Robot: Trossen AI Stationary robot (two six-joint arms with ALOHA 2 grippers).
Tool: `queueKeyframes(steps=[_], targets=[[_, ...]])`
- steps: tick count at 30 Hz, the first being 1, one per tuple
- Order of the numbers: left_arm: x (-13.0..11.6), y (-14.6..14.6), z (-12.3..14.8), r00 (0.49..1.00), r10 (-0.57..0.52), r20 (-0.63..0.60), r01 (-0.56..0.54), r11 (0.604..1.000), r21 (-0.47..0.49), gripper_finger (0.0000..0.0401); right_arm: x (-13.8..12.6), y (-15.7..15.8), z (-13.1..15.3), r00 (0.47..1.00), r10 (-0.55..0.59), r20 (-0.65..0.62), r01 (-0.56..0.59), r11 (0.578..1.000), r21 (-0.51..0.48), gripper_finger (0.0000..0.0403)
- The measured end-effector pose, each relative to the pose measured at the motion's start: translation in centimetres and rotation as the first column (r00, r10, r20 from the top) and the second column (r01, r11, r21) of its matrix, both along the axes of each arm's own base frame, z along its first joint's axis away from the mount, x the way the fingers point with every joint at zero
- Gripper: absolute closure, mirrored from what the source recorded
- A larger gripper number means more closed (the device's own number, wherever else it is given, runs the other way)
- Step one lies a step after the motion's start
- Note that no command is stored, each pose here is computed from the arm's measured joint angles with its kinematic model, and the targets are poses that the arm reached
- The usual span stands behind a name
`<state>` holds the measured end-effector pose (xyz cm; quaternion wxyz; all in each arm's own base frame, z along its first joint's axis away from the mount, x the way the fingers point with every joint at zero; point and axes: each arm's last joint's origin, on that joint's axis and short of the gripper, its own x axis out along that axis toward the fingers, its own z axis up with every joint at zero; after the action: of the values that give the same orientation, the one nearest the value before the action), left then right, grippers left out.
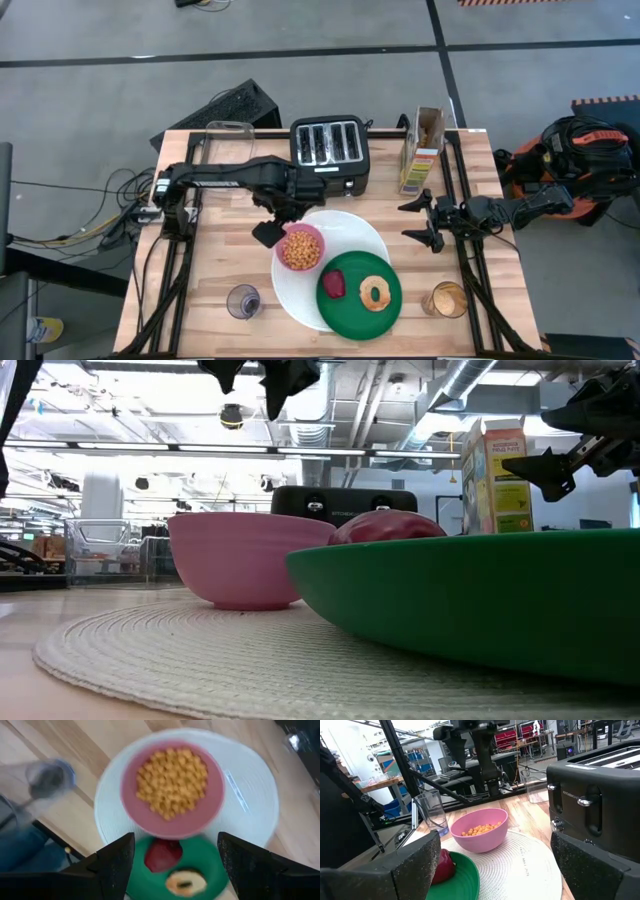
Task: Arrange a breakfast setting
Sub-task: Put the silver spoon on the left side of the white table mat
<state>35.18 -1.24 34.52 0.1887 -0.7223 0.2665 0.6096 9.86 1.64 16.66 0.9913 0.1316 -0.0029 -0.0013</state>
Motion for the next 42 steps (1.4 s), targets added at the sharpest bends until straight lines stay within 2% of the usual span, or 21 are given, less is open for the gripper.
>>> queueKeyframes(steps=[6, 10, 14, 18, 22, 24, 27, 32, 34, 40, 42], targets=[[0.5, 0.1, 0.1, 0.999, 0.009, 0.050, -0.010, 1.000, 0.014, 0.0131, 0.0, 0.0, 0.0, 1.000, 0.000, 0.000, 0.000, 1.000, 0.000, 0.0005], [0.6, 0.4, 0.1, 0.998, -0.013, 0.068, 0.005, 0.993, 0.116, 0.0131, 0.0, 0.0, 0.0, 1.000, 0.000, 0.000, 0.000, 1.000, 0.000, 0.0005], [0.4, -0.1, 0.1, 0.985, -0.167, 0.039, 0.155, 0.965, 0.214, 0.0131, 0.0, 0.0, 0.0, 1.000, 0.000, 0.000, 0.000, 1.000, 0.000, 0.0005], [-0.1, -1.0, 0.0, 0.940, -0.340, -0.010, 0.336, 0.922, 0.196, 0.0131, 0.0, 0.0, 0.0, 1.000, 0.000, 0.000, 0.000, 1.000, 0.000, 0.0005], [-0.3, -2.8, 0.0, 0.895, -0.447, -0.005, 0.439, 0.878, 0.191, 0.0131, 0.0, 0.0, 0.0, 1.000, 0.000, 0.000, 0.000, 1.000, 0.000, 0.0005], [-0.4, -3.5, 0.0, 0.844, -0.536, -0.001, 0.527, 0.830, 0.182, 0.0131, 0.0, 0.0, 0.0, 1.000, 0.000, 0.000, 0.000, 1.000, 0.000, 0.0005], [-0.6, -4.5, 0.1, 0.738, -0.675, 0.021, 0.664, 0.731, 0.161, 0.0131, 0.0, 0.0, 0.0, 1.000, 0.000, 0.001, 0.000, 1.000, 0.000, 0.0005], [-0.9, -6.0, 0.1, 0.639, -0.768, 0.039, 0.756, 0.637, 0.150, 0.0131, 0.0, 0.0, 0.0, 1.000, 0.000, 0.000, 0.000, 1.000, 0.000, 0.0005], [-1.1, -6.9, 0.1, 0.586, -0.809, 0.049, 0.797, 0.586, 0.145, 0.0131, 0.0, 0.0, 0.0, 1.000, 0.000, 0.000, 0.000, 1.000, 0.000, 0.0005], [-2.1, -10.4, 0.2, 0.390, -0.917, 0.083, 0.907, 0.398, 0.137, 0.0131, 0.0, 0.0, 0.0, 1.000, 0.000, 0.000, 0.000, 1.000, 0.000, 0.0005], [-2.8, -11.7, 0.3, 0.308, -0.947, 0.087, 0.936, 0.318, 0.149, 0.0131, 0.0, 0.0, 0.0, 1.000, 0.000, 0.000, 0.000, 1.000, 0.000, 0.0005]])
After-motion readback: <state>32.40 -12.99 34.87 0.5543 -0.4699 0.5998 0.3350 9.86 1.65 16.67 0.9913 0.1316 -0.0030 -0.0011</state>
